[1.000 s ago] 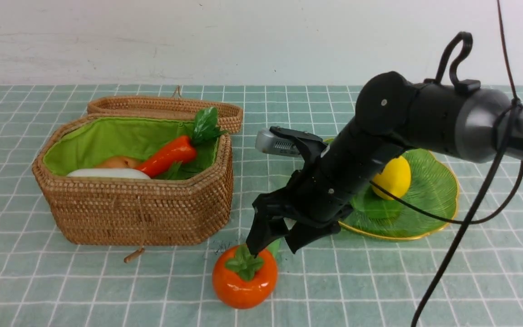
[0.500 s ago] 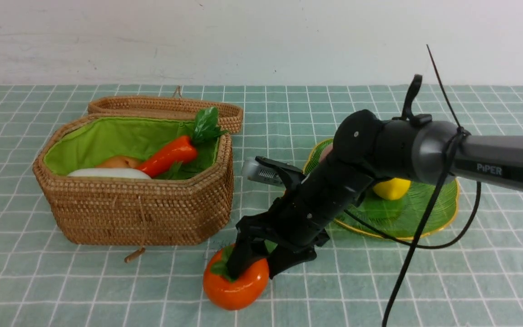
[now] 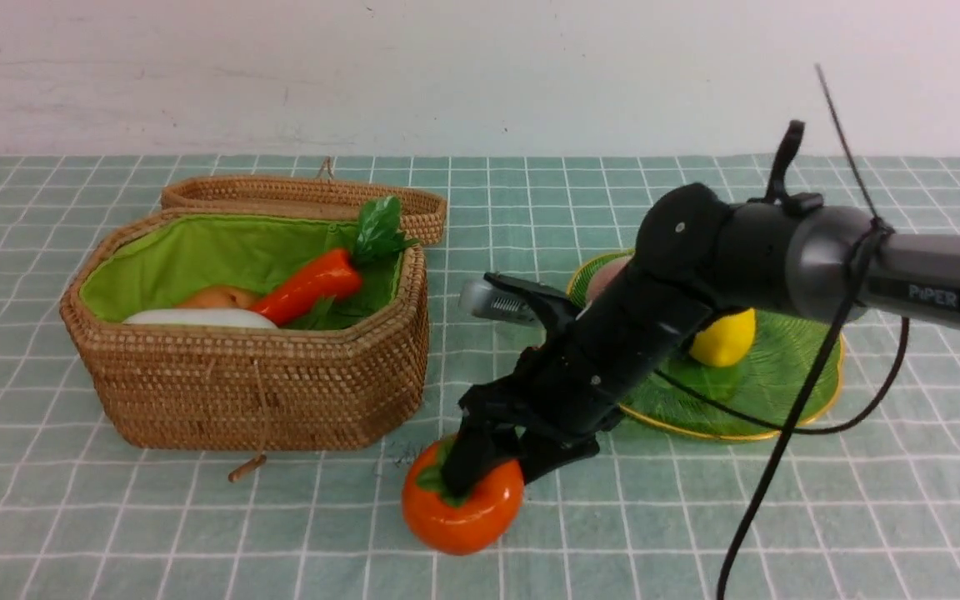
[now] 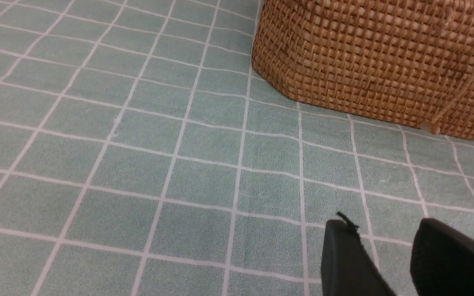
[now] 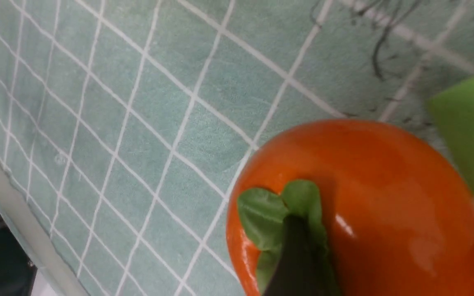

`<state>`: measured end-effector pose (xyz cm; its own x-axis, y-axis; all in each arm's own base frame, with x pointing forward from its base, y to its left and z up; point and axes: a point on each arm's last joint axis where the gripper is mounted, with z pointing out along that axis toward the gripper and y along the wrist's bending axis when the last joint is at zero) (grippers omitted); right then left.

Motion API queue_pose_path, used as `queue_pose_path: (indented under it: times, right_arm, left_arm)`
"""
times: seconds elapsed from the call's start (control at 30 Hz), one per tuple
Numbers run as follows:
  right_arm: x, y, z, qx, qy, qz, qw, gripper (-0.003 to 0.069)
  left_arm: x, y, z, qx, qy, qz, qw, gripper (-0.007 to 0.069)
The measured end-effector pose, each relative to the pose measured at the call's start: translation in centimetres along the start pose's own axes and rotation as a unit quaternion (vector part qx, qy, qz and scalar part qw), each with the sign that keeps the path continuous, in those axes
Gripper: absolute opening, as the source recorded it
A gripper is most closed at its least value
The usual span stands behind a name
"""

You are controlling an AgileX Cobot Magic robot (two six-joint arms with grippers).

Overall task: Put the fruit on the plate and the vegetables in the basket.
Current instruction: Grab a tomato with your right arm and place it on the plate on the right.

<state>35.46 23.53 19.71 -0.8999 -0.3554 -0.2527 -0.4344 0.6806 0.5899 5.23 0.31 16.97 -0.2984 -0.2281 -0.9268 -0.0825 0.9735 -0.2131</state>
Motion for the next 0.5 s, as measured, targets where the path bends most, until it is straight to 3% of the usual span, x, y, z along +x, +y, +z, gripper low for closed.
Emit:
queue_pose_path:
  times: [0.2,0.33,0.5]
  right_arm:
    - [-0.4,-0.3,-8.8,0.016,-0.086,-0.001,0.996,0.0503]
    - [-0.6,-3.6,-13.0,0.045,-0.147,0.054,0.987,0.0503]
    - [-0.3,-7.4,-14.3,0.092,-0.158,0.106,0.977,0.0503]
  left_arm:
    - [0.0,0.0,0.0,0.000,0.000,0.000,1.000,0.0239]
    - [0.0,0.0,0.0,0.000,0.000,0.000,1.000,0.0239]
    - [0.0,0.0,0.0,0.000,0.000,0.000,1.000,0.0239]
